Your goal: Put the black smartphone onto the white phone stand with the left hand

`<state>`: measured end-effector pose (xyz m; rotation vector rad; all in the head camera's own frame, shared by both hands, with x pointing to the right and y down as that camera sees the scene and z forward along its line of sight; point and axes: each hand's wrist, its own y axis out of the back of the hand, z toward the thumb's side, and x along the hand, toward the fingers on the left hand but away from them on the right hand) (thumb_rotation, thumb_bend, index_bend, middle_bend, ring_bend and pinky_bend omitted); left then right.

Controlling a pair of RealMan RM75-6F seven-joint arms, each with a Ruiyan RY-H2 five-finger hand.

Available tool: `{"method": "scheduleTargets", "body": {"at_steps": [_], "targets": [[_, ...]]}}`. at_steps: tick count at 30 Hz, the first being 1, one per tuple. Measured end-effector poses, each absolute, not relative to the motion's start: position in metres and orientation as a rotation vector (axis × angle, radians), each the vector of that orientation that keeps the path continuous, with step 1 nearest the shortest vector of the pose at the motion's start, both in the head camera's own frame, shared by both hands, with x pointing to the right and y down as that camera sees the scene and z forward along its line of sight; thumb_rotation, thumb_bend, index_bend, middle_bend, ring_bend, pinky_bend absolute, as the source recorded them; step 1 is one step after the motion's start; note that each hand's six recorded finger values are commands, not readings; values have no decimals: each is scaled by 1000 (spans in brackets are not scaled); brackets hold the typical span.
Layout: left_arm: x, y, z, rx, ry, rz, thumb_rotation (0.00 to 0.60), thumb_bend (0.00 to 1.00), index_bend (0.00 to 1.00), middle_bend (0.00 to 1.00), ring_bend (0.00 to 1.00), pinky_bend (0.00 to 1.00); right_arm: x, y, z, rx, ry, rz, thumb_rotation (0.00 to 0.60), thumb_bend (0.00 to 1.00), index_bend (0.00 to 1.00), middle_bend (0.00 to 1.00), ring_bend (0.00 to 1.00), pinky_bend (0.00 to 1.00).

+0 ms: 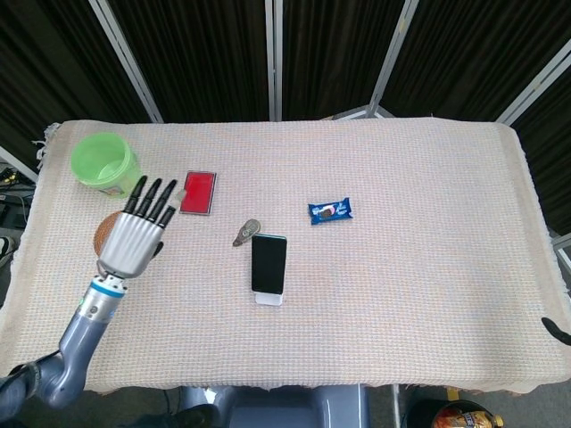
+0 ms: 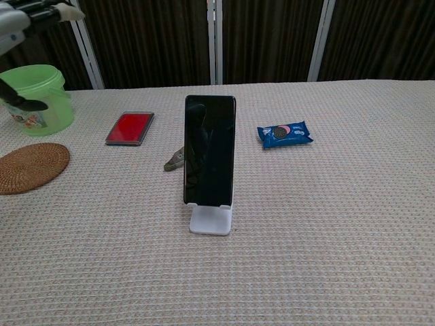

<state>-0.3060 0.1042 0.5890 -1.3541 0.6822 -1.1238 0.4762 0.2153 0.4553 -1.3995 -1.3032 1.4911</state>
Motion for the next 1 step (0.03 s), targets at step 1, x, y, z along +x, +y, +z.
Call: {"method": "scheduleTargets", "body": {"at_steps": [1], "targets": [[-318,108,587,-1372,705,-1153,600,0,23,0,0,0,475,215,455,-1401,-1303,1488,600,0,0,0,0,0]]}}
